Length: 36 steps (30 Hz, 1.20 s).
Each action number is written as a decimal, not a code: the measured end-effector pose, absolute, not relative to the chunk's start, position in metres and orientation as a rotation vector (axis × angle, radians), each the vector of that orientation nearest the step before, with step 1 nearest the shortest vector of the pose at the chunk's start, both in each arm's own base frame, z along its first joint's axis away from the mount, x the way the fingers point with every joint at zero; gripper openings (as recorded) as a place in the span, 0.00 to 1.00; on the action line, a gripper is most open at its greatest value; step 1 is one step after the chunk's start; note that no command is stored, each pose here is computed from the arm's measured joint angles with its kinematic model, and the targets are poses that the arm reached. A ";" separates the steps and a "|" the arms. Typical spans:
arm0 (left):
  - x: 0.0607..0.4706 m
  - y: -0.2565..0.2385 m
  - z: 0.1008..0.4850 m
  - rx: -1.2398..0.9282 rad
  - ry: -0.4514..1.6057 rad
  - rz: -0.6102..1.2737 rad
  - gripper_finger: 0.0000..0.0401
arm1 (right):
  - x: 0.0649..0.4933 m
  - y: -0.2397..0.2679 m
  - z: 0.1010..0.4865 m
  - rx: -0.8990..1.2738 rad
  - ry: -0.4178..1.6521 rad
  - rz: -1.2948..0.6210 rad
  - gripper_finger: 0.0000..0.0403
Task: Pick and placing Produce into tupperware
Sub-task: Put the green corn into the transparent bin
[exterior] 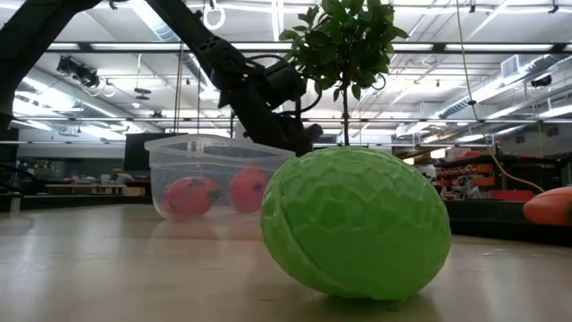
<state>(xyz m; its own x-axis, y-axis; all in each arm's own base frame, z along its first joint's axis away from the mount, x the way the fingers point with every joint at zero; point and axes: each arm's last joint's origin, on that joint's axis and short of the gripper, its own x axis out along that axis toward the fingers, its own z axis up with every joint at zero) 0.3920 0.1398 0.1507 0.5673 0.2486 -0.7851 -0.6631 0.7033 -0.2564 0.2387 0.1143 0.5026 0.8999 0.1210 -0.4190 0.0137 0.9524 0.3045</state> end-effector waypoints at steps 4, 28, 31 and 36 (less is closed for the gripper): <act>0.385 0.137 0.154 -0.561 0.870 0.569 0.57 | 0.239 0.114 0.503 0.306 0.450 0.056 0.40; 0.345 0.115 0.239 -0.469 0.860 0.503 0.58 | 0.239 0.114 0.503 0.284 0.446 0.063 0.40; 0.338 0.106 0.251 -0.454 0.865 0.471 0.58 | 0.239 0.114 0.503 0.277 0.445 0.064 0.40; 0.326 0.087 0.269 -0.434 0.887 0.423 0.56 | 0.239 0.114 0.503 0.267 0.445 0.067 0.40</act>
